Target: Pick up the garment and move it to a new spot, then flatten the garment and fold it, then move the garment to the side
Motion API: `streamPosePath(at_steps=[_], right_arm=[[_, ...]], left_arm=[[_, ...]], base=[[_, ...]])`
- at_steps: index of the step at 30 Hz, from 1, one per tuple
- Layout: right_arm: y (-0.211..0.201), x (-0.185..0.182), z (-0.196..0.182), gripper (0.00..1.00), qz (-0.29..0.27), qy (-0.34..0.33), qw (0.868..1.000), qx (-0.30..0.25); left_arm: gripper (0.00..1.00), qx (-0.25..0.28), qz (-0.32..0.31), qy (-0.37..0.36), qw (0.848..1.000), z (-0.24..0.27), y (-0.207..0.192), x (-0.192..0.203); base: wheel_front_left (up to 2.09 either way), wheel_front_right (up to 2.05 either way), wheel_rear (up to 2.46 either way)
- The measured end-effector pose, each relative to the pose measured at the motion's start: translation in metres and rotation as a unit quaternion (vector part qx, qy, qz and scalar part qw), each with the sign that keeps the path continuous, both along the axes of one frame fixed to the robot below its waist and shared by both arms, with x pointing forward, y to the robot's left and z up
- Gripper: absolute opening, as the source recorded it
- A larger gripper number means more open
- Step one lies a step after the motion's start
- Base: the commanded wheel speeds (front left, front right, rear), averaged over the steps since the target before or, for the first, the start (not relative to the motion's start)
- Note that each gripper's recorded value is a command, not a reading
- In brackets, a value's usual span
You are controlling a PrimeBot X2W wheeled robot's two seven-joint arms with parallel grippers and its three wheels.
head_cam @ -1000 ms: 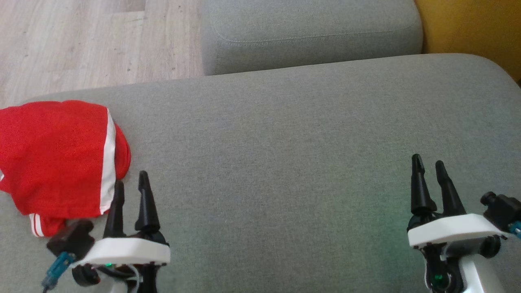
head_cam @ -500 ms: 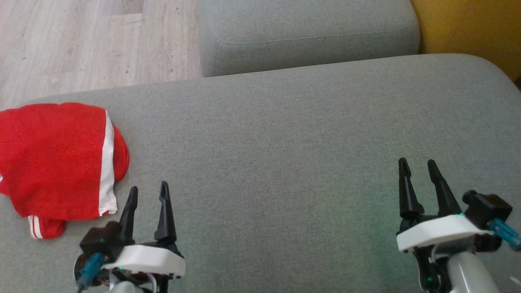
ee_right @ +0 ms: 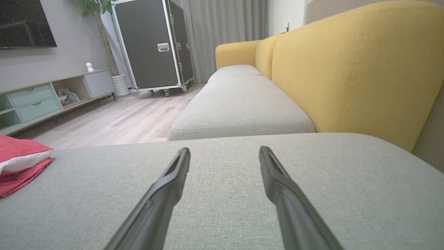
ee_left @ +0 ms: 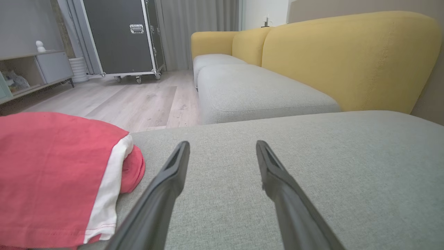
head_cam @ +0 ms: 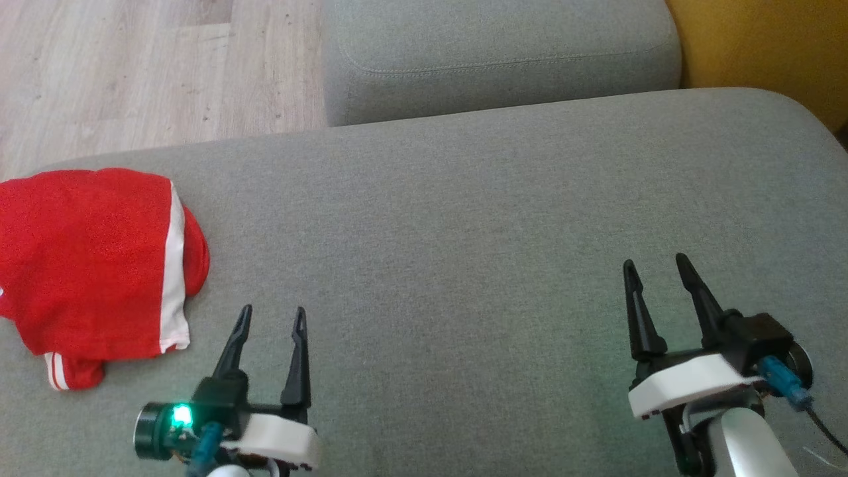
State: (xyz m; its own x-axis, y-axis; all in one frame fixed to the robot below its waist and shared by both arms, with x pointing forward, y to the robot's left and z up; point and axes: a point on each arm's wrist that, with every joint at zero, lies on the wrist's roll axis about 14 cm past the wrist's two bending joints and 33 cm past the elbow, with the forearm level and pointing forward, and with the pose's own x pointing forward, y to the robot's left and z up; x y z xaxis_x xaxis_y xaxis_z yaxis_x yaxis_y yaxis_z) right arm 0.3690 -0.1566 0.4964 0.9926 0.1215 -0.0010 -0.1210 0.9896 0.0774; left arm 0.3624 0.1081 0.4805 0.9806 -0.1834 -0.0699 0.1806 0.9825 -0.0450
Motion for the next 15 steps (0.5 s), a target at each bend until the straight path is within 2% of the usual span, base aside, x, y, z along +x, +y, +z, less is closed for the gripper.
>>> streamPosePath(at_steps=[4, 8, 11, 15], right_arm=[[0.003, -0.001, 0.002, 1.0, 0.008, -0.008, 0.999, -0.031], [0.013, -0.001, 0.004, 1.0, 0.025, -0.017, 0.998, -0.05], [0.013, -0.001, 0.01, 1.0, 0.025, -0.029, 0.998, -0.049], [0.013, 0.001, 0.017, 1.0, 0.022, -0.041, 0.998, -0.029]], left_arm=[[1.0, 0.041, -0.011, -0.003, 0.999, -0.007, -0.004, -0.002], [1.0, 0.059, -0.018, -0.015, 0.998, -0.006, -0.009, -0.004], [1.0, 0.056, -0.018, -0.031, 0.998, 0.002, -0.012, -0.003], [1.0, 0.027, -0.01, -0.056, 0.998, 0.021, -0.014, 0.002]], base=[[0.0, 0.0, 0.0], [0.0, 0.0, 0.0], [0.0, 0.0, 0.0], [0.0, 0.0, 0.0]])
